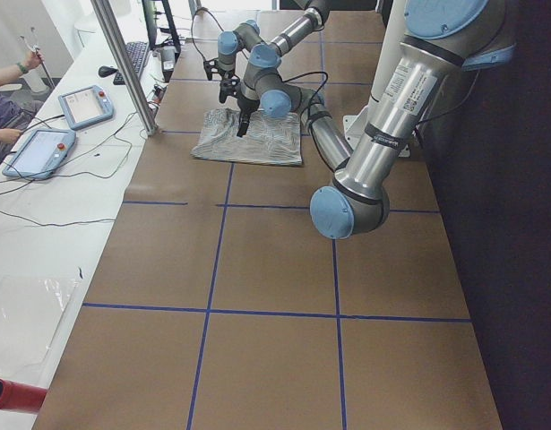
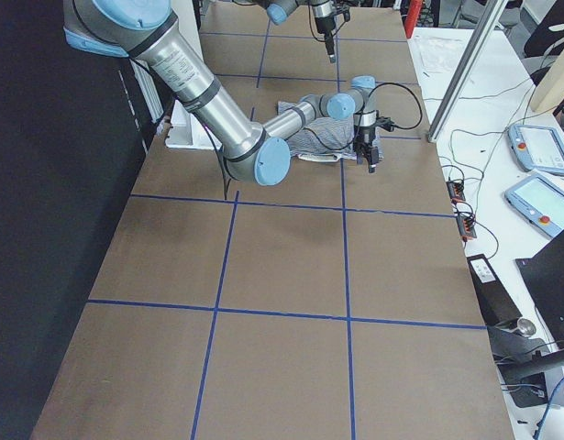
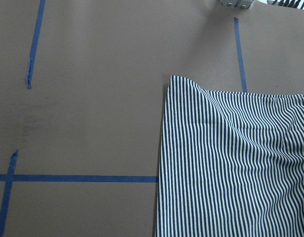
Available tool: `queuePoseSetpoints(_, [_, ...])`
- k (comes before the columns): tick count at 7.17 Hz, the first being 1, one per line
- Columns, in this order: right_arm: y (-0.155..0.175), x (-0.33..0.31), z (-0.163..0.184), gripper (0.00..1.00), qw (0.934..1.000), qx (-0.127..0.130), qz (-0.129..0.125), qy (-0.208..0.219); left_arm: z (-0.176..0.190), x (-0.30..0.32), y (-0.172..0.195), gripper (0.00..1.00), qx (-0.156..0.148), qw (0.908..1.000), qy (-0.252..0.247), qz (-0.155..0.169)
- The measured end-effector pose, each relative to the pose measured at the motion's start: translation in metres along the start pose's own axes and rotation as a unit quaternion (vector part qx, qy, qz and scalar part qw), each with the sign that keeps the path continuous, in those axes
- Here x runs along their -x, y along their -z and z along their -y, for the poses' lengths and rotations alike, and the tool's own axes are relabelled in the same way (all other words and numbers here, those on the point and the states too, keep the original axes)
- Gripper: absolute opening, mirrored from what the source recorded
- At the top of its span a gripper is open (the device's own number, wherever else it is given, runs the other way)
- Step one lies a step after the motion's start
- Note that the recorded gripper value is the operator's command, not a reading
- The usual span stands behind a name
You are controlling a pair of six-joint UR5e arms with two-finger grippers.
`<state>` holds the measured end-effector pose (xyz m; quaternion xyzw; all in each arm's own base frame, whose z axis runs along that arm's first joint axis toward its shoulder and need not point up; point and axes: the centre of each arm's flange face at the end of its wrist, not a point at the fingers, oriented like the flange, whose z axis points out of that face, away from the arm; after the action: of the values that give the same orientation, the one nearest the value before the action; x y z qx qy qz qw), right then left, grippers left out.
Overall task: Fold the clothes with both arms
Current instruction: 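Lower the right gripper onto the shirt's far edge while the left gripper approaches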
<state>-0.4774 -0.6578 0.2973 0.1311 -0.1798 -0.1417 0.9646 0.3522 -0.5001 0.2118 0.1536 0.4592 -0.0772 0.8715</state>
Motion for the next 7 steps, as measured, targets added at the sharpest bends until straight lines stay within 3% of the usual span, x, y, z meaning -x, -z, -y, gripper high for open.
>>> queuePoseSetpoints(2, [0.052, 0.013, 0.018, 1.00, 0.9981, -0.017, 0.058, -0.014, 0.000, -0.001, 0.003, 1.00, 0.002, 1.0000, 0.000, -0.004])
queuePoseSetpoints(4, [0.096, 0.030, 0.012, 1.00, 0.9901, -0.016, 0.132, -0.044, -0.006, 0.004, 0.005, 1.00, 0.020, 0.9996, 0.018, -0.009])
queuePoseSetpoints(6, [0.119, 0.035, -0.031, 1.00, 0.9776, -0.006, 0.196, -0.076, -0.024, 0.018, 0.000, 1.00, 0.037, 0.9952, 0.090, -0.001])
queuePoseSetpoints(7, [0.125, 0.036, -0.066, 1.00, 0.9719, -0.003, 0.217, -0.091, -0.046, 0.015, -0.009, 1.00, 0.050, 0.9882, 0.145, 0.005])
